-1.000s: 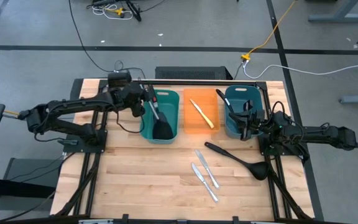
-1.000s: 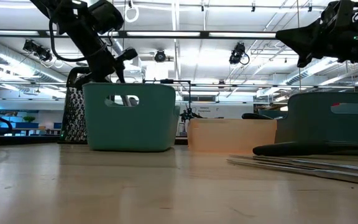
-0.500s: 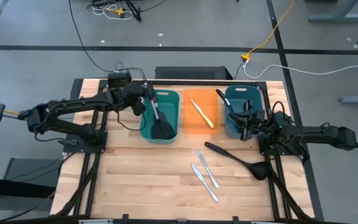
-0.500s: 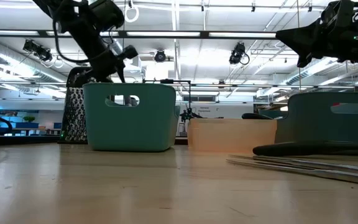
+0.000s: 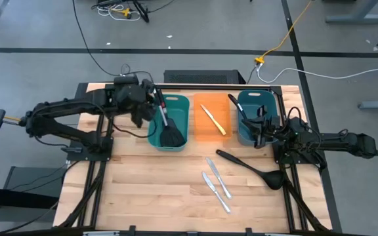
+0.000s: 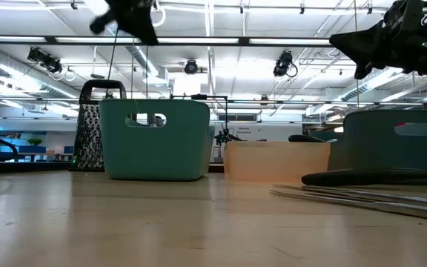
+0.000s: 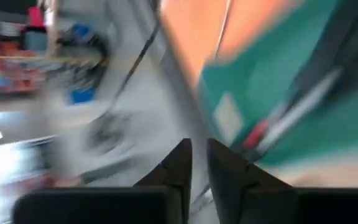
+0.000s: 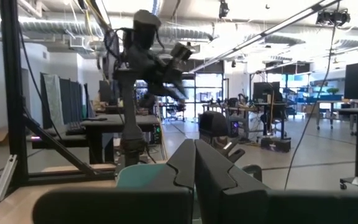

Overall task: Pick & Place Kitchen Items
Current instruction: Adjust the green container

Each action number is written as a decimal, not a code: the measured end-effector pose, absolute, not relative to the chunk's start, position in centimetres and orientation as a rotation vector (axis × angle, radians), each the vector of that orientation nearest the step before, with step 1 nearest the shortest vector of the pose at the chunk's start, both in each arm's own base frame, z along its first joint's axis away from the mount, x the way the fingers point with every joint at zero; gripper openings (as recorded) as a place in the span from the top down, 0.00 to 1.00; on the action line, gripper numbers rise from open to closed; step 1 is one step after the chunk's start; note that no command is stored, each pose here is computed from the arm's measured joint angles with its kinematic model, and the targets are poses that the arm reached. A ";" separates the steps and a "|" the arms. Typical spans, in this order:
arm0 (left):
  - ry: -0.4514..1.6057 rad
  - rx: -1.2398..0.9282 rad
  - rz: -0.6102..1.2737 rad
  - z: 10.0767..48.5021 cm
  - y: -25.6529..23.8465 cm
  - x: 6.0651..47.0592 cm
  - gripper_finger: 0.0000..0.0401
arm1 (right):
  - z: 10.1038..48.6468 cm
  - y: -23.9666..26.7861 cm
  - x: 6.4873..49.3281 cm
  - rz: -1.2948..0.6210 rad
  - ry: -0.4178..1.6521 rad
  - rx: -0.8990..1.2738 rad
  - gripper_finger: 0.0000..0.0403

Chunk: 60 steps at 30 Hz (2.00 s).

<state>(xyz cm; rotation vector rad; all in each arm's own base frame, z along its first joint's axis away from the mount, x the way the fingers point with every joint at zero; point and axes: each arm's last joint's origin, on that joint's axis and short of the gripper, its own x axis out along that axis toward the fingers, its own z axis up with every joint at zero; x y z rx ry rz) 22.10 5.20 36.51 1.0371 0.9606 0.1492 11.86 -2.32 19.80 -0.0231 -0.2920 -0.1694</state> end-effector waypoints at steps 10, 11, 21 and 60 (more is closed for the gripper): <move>0.812 0.457 0.066 35.9 0.3 23.2 0.89 | 19.9 -2.3 11.8 -0.149 -0.301 -0.017 0.99; 0.841 0.430 0.062 35.4 0.0 23.4 0.86 | 19.9 -2.3 11.8 -0.149 -0.300 -0.010 0.99; 1.137 0.372 0.073 28.7 -2.2 28.6 0.53 | 19.8 -2.3 11.9 -0.146 -0.292 0.009 0.99; 1.352 0.152 -0.010 27.3 -1.7 31.3 0.39 | 19.8 -2.3 11.9 -0.146 -0.294 0.011 0.99</move>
